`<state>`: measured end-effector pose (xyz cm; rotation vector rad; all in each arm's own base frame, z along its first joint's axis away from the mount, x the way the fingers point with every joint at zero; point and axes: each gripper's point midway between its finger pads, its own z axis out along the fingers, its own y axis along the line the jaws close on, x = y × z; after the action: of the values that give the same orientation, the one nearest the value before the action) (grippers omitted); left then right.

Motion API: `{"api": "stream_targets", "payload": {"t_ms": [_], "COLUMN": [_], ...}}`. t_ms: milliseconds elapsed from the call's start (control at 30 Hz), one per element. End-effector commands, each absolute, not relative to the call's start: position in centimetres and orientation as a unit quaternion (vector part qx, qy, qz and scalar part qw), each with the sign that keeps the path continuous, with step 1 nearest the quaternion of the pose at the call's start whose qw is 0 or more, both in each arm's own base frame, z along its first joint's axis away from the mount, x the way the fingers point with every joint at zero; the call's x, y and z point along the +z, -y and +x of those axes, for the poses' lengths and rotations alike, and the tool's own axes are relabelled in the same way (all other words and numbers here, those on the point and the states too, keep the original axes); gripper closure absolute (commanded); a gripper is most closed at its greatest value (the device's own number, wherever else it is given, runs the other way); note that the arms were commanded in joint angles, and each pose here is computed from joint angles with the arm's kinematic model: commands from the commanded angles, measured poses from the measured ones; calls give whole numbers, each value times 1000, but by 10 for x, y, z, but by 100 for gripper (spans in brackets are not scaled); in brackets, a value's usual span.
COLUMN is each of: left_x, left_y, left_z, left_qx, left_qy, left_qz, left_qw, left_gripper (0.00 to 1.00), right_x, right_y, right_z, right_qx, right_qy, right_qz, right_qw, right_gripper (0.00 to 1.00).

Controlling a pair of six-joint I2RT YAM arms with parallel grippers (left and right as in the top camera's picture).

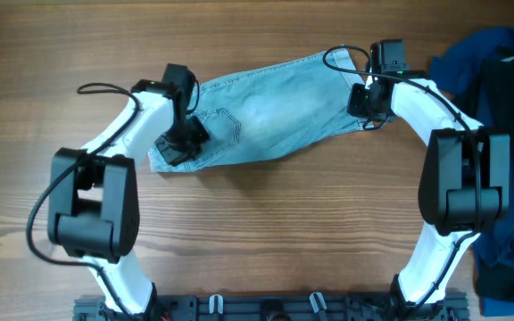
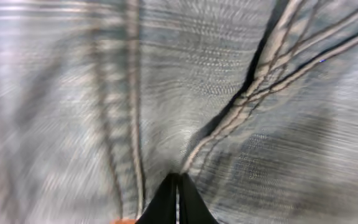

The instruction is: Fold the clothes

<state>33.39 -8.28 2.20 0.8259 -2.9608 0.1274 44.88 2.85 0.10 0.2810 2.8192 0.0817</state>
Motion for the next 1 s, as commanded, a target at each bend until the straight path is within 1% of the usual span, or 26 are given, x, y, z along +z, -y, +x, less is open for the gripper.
{"api": "stream_targets", "payload": {"t_ms": [0,33,67,100,133,200,333,633,900,967], "left_x": [83,92,100,106,110,111,94,29,-5,-10], "left_y": [55,47,38,30,19,7,4,-1,0,0], "left_z": [359,361,362,363,364,364,365,355,347,348], "left_qx": [69,72,75,77,78,91,150,132,124,123], "left_qy": [957,954,952,949,944,937,935,942,938,938], "left_qz": [276,283,285,293,307,324,318,308,313,314], "left_qw": [-53,-68,-80,-89,-95,-93,-55,32,77,79], "left_gripper": [87,80,59,27,7,0,0,2,4,8], "right_x": [-64,-64,-64,-64,-64,-64,-64,-64,-64,-64], "right_y": [-33,-33,-33,-33,-33,-33,-33,-33,-33,-33], "right_z": [409,409,409,409,409,409,409,409,409,409], "right_qx": [28,28,28,28,28,28,28,28,28,28], "right_qy": [-993,-993,-993,-993,-993,-993,-993,-993,-993,-993], "right_qz": [98,98,98,98,98,98,98,97,98,97], "right_qw": [61,61,61,61,61,61,60,60,60,60], "right_gripper": [79,79,79,79,78,75,74,72,69,69]}}
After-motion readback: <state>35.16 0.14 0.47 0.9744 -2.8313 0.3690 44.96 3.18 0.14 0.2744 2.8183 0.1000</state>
